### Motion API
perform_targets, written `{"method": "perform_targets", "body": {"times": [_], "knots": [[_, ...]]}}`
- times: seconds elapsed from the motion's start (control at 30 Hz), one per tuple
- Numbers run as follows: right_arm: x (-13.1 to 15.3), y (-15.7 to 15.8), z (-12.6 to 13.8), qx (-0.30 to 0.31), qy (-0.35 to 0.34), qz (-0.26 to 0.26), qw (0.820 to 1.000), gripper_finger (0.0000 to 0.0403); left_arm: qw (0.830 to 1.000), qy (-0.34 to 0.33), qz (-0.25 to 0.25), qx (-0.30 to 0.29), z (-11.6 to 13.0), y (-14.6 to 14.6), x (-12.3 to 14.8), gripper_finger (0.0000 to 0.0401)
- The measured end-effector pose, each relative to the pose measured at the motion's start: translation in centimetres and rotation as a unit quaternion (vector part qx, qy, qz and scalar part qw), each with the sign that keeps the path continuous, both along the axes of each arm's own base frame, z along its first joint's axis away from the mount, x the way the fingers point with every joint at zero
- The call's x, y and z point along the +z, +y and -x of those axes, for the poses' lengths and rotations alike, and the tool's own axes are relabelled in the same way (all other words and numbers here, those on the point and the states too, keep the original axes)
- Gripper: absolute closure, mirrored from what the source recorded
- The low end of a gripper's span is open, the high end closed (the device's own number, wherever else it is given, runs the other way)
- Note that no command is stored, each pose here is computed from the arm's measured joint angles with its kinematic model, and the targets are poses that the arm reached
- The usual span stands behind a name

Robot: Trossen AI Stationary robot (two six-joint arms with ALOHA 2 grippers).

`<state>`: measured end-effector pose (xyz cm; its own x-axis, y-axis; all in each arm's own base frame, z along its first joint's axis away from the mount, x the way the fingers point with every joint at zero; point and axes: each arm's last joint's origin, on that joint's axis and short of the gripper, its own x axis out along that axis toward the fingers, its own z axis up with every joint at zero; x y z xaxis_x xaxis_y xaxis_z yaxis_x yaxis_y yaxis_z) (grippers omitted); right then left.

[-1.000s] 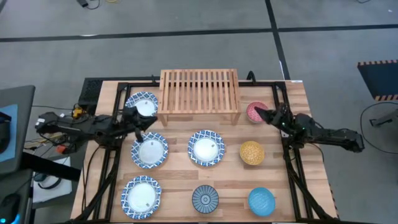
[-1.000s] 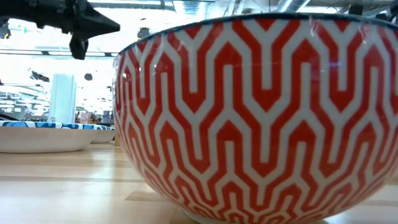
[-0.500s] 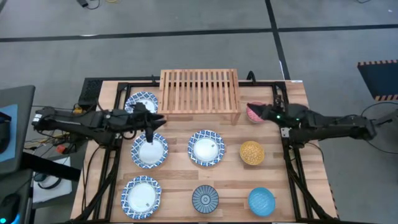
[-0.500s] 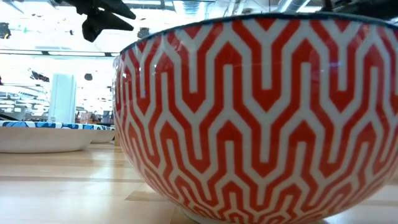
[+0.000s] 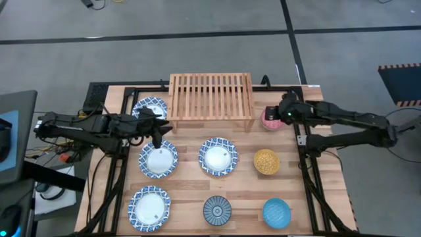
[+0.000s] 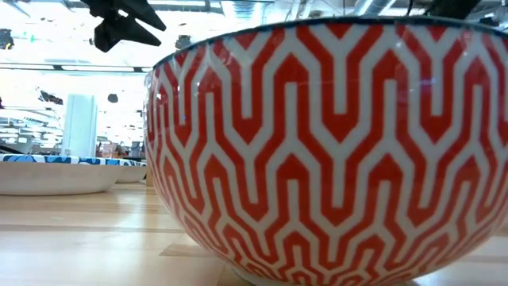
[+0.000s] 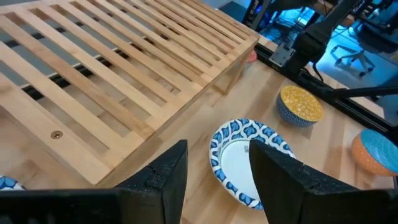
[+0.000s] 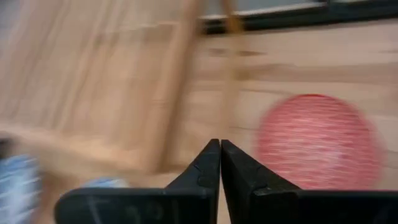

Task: Place and stack bowls onto a shelf
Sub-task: Put the big white bowl on the shelf

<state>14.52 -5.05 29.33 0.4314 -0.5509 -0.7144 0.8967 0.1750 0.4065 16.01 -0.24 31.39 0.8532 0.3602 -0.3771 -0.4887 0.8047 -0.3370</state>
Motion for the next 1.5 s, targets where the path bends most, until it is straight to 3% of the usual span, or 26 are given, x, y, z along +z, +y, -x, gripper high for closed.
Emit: {"method": "perform_targets", "body": {"times": [0.17, 0.27, 0.57, 0.7, 0.8, 1.0, 1.13, 1.5], "knots": [[-1.5, -1.8, 0.7, -0.040, 0.087, -0.048, 0.994, 0.0353, 1.000, -0.003, 0.013, -0.002, 0.0, 0.0, 0.0, 0.0246], [-2.0, -3.1, 0.7, -0.033, 0.119, -0.062, 0.990, 0.0341, 1.000, -0.003, 0.015, -0.002, 0.0, 0.0, 0.0, 0.0246], [-3.1, -6.3, 1.1, 0.003, 0.139, -0.118, 0.983, 0.0219, 1.000, -0.004, 0.003, 0.019, 0.0, 0.1, 0.0, 0.0246], [-2.8, -6.6, 0.3, 0.049, 0.114, -0.092, 0.988, 0.0188, 0.997, -0.025, 0.017, 0.077, 0.1, 0.3, 0.1, 0.0246], [-2.6, -6.9, 0.0, 0.046, 0.104, -0.068, 0.991, 0.0185, 0.991, -0.049, 0.019, 0.122, 0.2, 0.5, 0.3, 0.0246], [-3.0, -7.9, 0.4, -0.005, 0.147, -0.044, 0.988, 0.0190, 0.986, -0.058, -0.008, 0.156, -1.0, 1.0, 0.4, 0.0246], [-3.2, -7.9, 0.4, 0.016, 0.172, -0.043, 0.984, 0.0188, 0.977, -0.062, -0.023, 0.201, -2.3, 1.1, -0.1, 0.0245], [-4.0, -8.0, 1.6, -0.048, 0.186, -0.115, 0.975, 0.0187, 0.979, -0.054, -0.022, 0.195, -4.4, 0.9, -1.0, 0.0218]]}}
